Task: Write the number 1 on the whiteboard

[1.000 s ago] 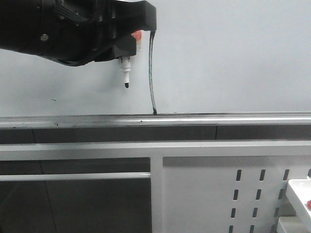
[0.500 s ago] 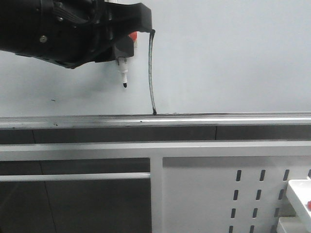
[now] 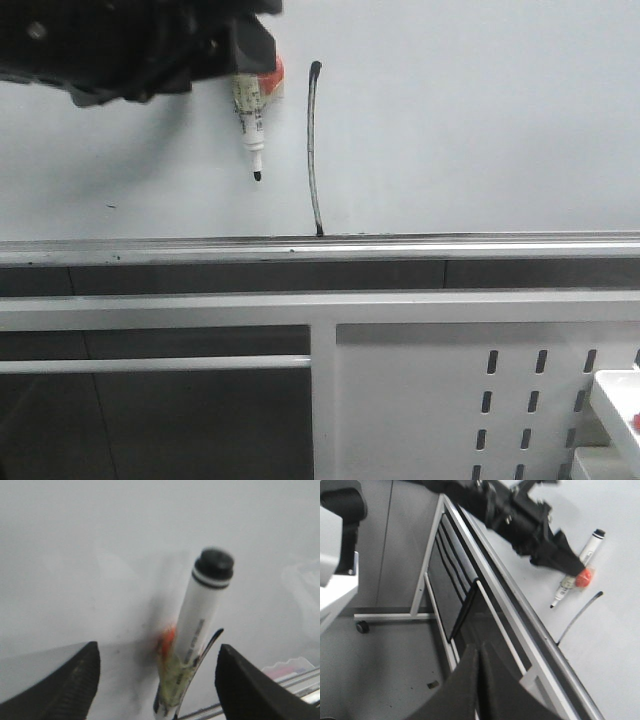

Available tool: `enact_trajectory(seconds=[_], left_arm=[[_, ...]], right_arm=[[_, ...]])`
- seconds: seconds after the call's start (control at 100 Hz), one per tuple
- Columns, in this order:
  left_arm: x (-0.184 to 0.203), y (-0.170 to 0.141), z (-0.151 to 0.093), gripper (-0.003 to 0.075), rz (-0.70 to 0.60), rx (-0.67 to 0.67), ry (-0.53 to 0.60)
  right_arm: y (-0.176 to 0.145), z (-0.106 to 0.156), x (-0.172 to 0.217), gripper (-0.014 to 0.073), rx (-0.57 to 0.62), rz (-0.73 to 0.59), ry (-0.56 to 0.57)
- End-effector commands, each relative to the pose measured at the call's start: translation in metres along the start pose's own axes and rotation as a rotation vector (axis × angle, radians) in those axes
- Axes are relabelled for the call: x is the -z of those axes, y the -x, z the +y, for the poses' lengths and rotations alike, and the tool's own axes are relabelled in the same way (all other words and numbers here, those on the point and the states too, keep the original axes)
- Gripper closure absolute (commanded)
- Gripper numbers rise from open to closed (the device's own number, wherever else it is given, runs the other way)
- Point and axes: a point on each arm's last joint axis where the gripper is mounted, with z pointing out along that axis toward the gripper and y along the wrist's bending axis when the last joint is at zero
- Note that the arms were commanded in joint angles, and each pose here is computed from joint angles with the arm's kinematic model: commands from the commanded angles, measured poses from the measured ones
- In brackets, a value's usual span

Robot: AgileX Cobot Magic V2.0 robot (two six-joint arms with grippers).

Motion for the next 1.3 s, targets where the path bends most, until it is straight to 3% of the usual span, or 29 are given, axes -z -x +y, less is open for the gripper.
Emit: enact_trajectory(seconds=[0.0, 0.13, 0.27, 0.36, 0.45, 0.6, 0.83, 1.07, 1.18, 1.29], left_arm=[[0.023, 0.025, 0.0, 0.0244, -0.147, -0.041, -0.008], [0.057, 0.026, 0.008, 0.0259, -0.19, -0.038, -0.045], [0.097, 0.023, 0.021, 0.0364, -0.217, -0.014, -0.107], [0.124, 0.022, 0.029, 0.0514, -0.251, -0.051, -0.154], [0.149, 0.02, 0.035, 0.0741, -0.299, -0.138, -0.197], [0.182, 0.02, 0.044, 0.074, -0.393, -0.16, -0.264], [0.206, 0.023, 0.051, 0.074, -0.486, -0.13, -0.303], [0.208, 0.023, 0.052, 0.074, -0.488, -0.12, -0.306], [0.207, 0.024, 0.053, 0.074, -0.449, 0.025, -0.315], [0.206, 0.023, 0.054, 0.074, -0.438, 0.051, -0.315]], right_arm=[[0.01, -0.007, 0.002, 0.0646, 0.027, -0.057, -0.063], [0.01, -0.007, 0.002, 0.0646, 0.03, -0.056, -0.065], [0.011, -0.008, 0.002, 0.0646, 0.031, -0.063, -0.07], [0.013, -0.009, 0.003, 0.0646, 0.031, -0.094, -0.088], [0.019, -0.013, 0.004, 0.0646, 0.034, -0.157, -0.126], [0.025, -0.016, 0.005, 0.0646, 0.035, -0.22, -0.164], [0.016, -0.009, 0.003, 0.0646, 0.002, -0.122, -0.086], [0.014, -0.009, 0.002, 0.0646, 0.002, -0.105, -0.075], [0.014, -0.009, 0.002, 0.0646, 0.002, -0.105, -0.075], [0.014, -0.009, 0.002, 0.0646, 0.002, -0.105, -0.075]])
